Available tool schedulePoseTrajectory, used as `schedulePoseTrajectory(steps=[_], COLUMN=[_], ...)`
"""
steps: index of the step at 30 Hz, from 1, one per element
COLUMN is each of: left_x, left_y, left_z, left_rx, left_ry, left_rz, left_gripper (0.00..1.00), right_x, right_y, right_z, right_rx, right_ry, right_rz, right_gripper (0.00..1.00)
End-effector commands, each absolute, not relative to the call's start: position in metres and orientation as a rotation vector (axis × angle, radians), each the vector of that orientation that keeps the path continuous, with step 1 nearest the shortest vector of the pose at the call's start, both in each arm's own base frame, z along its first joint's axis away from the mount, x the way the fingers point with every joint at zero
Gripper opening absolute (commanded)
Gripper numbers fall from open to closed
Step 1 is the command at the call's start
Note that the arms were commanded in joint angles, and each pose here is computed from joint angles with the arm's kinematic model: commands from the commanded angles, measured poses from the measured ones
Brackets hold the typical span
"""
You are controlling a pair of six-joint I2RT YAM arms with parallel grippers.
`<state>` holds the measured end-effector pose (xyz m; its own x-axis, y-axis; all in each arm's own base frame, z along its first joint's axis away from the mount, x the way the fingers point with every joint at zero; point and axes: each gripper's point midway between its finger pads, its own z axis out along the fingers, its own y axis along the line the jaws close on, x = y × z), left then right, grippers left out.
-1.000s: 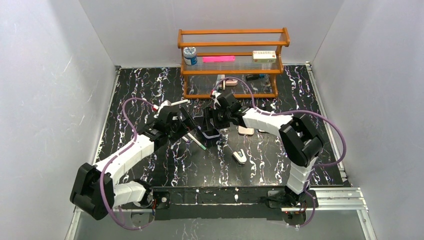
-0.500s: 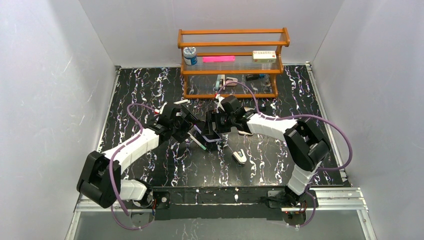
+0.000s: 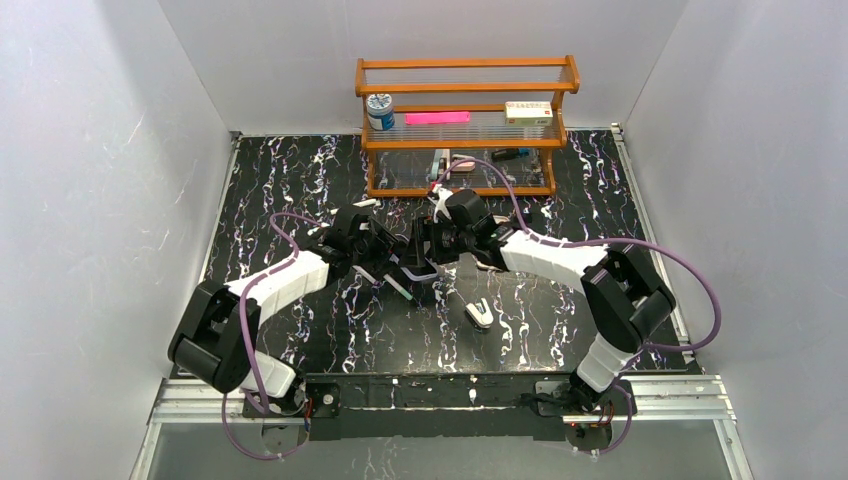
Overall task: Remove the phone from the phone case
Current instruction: Pick up the phone at the center of the board.
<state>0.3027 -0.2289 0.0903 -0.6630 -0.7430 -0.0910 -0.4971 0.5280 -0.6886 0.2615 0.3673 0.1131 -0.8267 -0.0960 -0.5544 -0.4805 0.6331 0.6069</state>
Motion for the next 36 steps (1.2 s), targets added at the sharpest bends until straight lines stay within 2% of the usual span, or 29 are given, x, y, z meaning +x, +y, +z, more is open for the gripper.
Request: schedulePoseTrajectory(steps=[1, 3, 5, 9, 10, 12, 17, 22, 29, 36], left_x=[0.313, 0.317, 0.317, 0.318, 0.319, 0.323, 0.329, 0.334, 0.337, 0.342], left_y=[-0.234, -0.237, -0.237, -0.233, -0.232, -0.230, -0.226, -0.219, -0.216, -0.213], left_z=[0.115, 0.123, 0.127, 0.137, 0.141, 0.150, 0.178, 0.207, 0.238, 0.264], left_rx=[-0.982, -0.954, -0.944, -0.928, -0.924, -0.915, -0.893, -0.879, -0.933, -0.993], left_ry=[2.339, 2.307, 2.286, 2.234, 2.217, 2.174, 2.059, 1.919, 1.734, 1.615], left_rz=[-0.975, -1.013, -1.032, -1.056, -1.066, -1.090, -1.145, -1.209, -1.363, -1.453], left_gripper=[0.50, 0.37, 0.19, 0.01, 0.00, 0.00, 0.00, 0.00, 0.00, 0.00], right_x=[0.265, 0.265, 0.265, 0.263, 0.262, 0.261, 0.260, 0.260, 0.247, 0.239], right_y=[0.381, 0.379, 0.377, 0.375, 0.374, 0.371, 0.358, 0.344, 0.335, 0.334], right_z=[0.161, 0.164, 0.169, 0.180, 0.181, 0.188, 0.206, 0.228, 0.247, 0.253], right_rx=[-0.488, -0.484, -0.476, -0.468, -0.459, -0.436, -0.347, -0.253, -0.134, -0.076], right_ry=[2.192, 2.169, 2.146, 2.111, 2.107, 2.095, 2.060, 2.012, 1.966, 1.942], right_rz=[1.170, 1.173, 1.174, 1.186, 1.189, 1.196, 1.248, 1.305, 1.430, 1.516], right_gripper=[0.01, 0.01, 0.01, 0.01, 0.03, 0.11, 0.49, 0.75, 0.84, 0.83])
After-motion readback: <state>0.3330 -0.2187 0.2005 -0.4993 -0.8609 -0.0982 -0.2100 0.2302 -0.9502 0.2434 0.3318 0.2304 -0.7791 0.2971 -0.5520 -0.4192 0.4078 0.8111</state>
